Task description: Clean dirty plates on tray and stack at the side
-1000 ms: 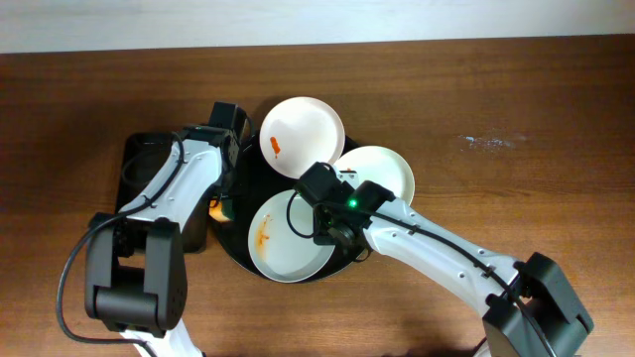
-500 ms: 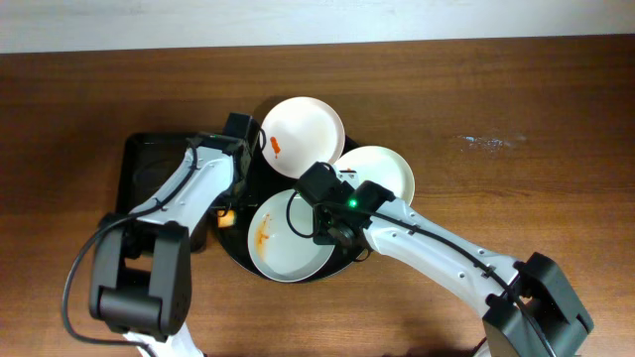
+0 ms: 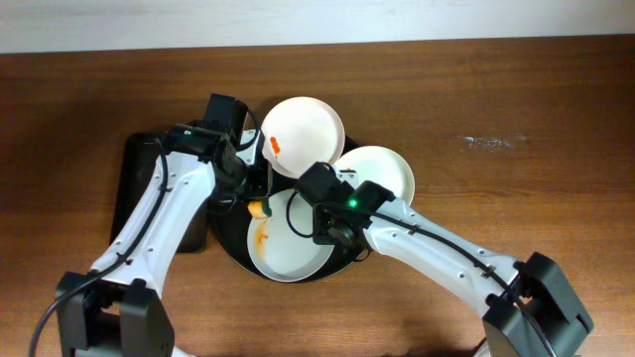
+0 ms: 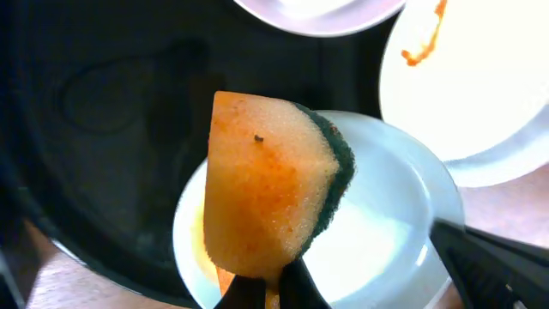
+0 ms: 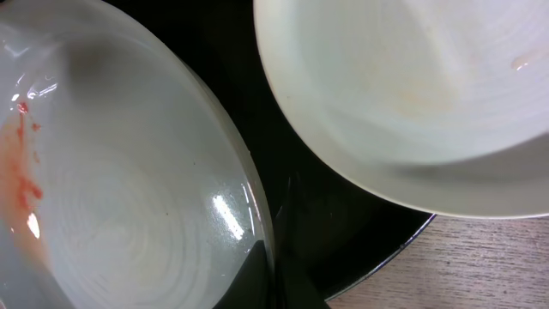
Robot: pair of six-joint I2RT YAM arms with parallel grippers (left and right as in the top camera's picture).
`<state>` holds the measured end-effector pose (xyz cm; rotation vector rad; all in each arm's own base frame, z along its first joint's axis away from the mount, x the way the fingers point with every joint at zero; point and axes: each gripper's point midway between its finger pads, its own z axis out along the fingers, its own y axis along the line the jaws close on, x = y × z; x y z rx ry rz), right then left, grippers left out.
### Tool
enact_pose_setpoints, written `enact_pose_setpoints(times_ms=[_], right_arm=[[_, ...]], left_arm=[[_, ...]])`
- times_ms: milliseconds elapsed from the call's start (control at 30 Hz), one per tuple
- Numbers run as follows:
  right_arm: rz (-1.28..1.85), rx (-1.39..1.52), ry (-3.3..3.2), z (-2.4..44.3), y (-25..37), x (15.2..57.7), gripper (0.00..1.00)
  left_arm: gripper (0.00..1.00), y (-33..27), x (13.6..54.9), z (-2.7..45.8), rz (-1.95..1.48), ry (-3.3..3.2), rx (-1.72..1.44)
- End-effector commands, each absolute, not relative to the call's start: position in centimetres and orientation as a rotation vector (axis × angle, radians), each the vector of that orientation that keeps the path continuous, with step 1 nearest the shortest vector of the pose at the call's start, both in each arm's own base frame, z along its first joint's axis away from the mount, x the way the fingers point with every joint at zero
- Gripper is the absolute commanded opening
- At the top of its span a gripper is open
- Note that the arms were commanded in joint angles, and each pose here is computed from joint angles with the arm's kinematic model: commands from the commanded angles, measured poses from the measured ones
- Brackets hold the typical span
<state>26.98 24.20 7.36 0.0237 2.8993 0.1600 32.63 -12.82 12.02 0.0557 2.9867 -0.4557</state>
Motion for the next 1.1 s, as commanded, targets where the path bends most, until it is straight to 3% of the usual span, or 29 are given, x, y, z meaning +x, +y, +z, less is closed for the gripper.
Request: enact_pose_setpoints(times_ms=[0,367,467,633,1067], right_arm=[[0.204,0.031,2.871,8.8,24.8,27.3,0.04],[0.190,0.041,2.881,8.3,24.5,27.0,0.04],[0.193,0.052,2.881,8.3,24.5,27.0,0.04],[0.199,0.051,2.886,8.3,24.6,26.9,0.04],[0.218,0.047,2.897,8.2,24.8,26.7,0.04]], left_arm=[[0.00,-13.9,31.1,10.8,-0.553,3.022,0.107],[0.00,-16.6,27.1,5.7,-0.578,3.083,0.241],[0.00,-15.5,26.3,3.7,-0.372,3.112,0.207],[0.00,-15.5,25.2,1.6,-0.315,3.108,0.196],[0.00,-14.4,25.0,-4.4,-0.200,3.166,0.156]])
